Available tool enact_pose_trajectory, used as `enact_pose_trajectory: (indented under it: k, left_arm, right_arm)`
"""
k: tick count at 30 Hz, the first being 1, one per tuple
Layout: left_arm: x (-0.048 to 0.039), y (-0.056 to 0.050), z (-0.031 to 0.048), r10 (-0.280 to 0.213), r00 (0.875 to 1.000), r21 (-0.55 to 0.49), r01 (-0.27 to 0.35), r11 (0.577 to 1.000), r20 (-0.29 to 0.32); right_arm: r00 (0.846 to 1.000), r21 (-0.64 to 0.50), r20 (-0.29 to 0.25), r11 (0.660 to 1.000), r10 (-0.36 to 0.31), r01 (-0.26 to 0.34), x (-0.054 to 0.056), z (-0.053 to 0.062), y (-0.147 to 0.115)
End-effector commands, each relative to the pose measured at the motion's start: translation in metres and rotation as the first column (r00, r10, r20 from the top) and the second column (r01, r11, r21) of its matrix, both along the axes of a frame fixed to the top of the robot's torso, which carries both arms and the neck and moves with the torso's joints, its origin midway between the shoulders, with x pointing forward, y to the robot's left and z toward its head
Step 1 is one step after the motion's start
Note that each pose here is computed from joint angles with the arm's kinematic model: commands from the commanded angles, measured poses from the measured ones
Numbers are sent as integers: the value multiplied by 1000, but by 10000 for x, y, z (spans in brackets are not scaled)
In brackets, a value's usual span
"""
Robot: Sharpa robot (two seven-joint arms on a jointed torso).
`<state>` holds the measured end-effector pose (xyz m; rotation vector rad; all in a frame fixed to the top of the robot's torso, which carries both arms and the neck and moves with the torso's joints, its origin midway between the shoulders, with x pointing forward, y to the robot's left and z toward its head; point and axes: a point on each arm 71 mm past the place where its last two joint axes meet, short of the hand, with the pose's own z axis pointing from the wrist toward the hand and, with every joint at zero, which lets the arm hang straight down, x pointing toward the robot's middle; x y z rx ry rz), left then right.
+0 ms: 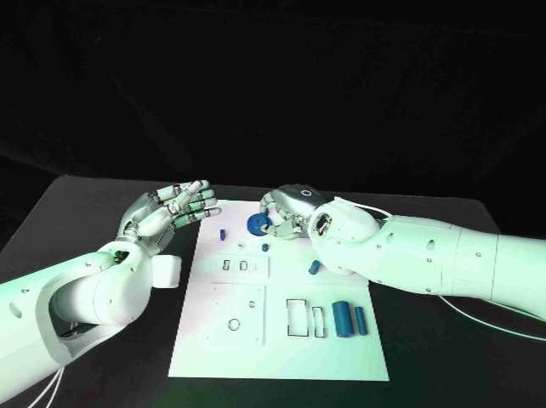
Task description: Assemble the parts on the task board
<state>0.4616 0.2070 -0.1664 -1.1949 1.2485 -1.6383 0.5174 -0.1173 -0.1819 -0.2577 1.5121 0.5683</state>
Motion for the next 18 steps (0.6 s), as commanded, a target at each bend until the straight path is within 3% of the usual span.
enact_pose_trajectory:
  k: [1, 18]
  left_arm:
    - [-1, -17, 13, -12, 1000, -9, 12, 1000, 6]
    - [4, -10, 10, -10, 1000, -8, 10, 1000, 5]
  right_arm:
    - [1000, -8, -5, 1000, 4, -4, -12, -10, -1]
    - [1000, 45, -2, 999, -26, 26, -39, 10, -146]
